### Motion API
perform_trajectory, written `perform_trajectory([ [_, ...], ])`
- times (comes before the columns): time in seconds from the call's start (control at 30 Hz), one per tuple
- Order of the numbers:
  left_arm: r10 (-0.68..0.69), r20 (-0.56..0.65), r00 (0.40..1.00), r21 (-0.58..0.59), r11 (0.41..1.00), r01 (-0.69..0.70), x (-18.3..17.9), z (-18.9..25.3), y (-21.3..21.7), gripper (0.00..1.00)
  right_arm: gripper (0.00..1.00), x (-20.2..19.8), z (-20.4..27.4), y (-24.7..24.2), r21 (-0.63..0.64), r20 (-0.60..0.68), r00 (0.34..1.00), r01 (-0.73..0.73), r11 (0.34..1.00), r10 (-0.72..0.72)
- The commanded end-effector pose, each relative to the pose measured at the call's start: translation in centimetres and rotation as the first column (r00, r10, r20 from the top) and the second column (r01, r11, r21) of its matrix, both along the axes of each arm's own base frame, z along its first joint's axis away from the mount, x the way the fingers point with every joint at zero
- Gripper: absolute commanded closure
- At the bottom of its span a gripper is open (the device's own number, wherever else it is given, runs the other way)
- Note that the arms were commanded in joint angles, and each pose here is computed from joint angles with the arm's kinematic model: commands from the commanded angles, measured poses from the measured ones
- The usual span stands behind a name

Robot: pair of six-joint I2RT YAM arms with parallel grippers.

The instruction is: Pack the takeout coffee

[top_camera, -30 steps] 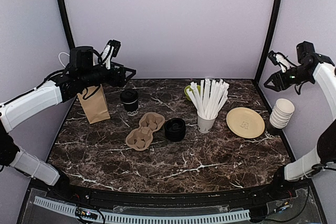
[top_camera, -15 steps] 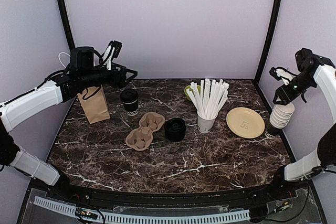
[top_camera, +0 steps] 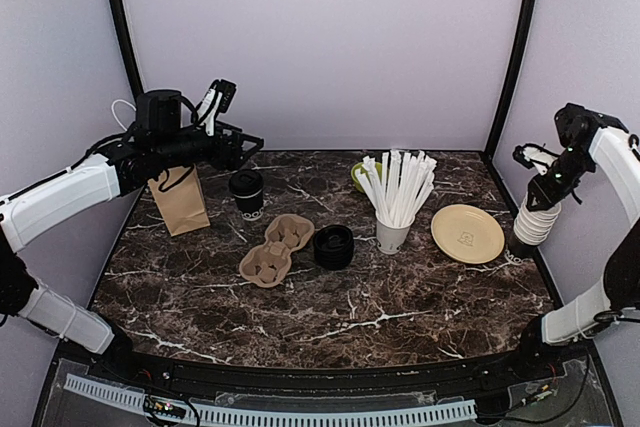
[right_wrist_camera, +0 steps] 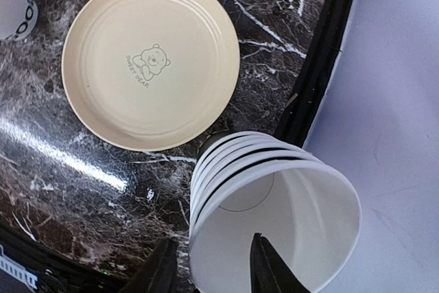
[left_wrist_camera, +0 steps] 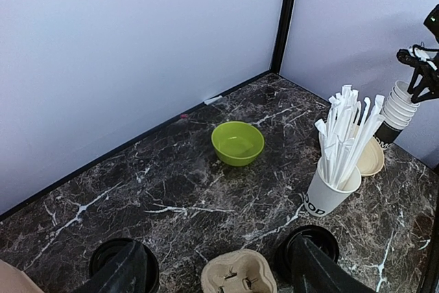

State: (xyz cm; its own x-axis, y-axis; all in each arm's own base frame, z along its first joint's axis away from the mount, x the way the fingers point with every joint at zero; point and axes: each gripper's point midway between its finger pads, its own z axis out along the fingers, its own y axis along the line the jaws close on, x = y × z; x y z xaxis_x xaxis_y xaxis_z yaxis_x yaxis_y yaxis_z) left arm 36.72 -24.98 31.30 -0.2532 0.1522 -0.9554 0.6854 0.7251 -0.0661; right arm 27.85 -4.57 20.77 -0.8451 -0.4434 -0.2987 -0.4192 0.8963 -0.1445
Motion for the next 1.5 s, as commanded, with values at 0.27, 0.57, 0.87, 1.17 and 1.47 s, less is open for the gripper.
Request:
perform_trajectory([
  [0.27, -0.008, 0.016, 1.000, 0.026, 1.000, 0.008, -0.4, 0.2, -0.2, 0.25, 0.82, 0.6, -0.6, 0.2, 0.031, -0.018, 1.000, 0.001, 1.000, -0.001],
  [0.57, -0.009, 0.013, 1.000, 0.034, 0.999, 0.009, -0.4, 0.0, -0.3, 0.25, 1.00, 1.0, 0.7, 0.0, 0.012, 0.015, 1.000, -0.011, 1.000, 0.011],
  [0.87, -0.011, 0.008, 1.000, 0.038, 0.999, 0.010, -0.5, -0.2, -0.5, 0.25, 1.00, 1.2, 2.6, -0.6, -0.037, 0.060, 0.998, -0.022, 0.999, 0.024],
  [1.17, -0.011, 0.007, 1.000, 0.045, 0.999, 0.010, -0.4, -0.4, -0.6, 0.25, 1.00, 0.5, 4.3, -0.4, -0.047, 0.069, 0.997, -0.040, 0.998, 0.044],
  [1.47, -0.011, 0.008, 1.000, 0.045, 0.999, 0.011, -0.5, -0.3, -0.5, 0.25, 1.00, -1.3, 6.1, 0.2, -0.051, 0.065, 0.995, -0.070, 0.996, 0.073],
])
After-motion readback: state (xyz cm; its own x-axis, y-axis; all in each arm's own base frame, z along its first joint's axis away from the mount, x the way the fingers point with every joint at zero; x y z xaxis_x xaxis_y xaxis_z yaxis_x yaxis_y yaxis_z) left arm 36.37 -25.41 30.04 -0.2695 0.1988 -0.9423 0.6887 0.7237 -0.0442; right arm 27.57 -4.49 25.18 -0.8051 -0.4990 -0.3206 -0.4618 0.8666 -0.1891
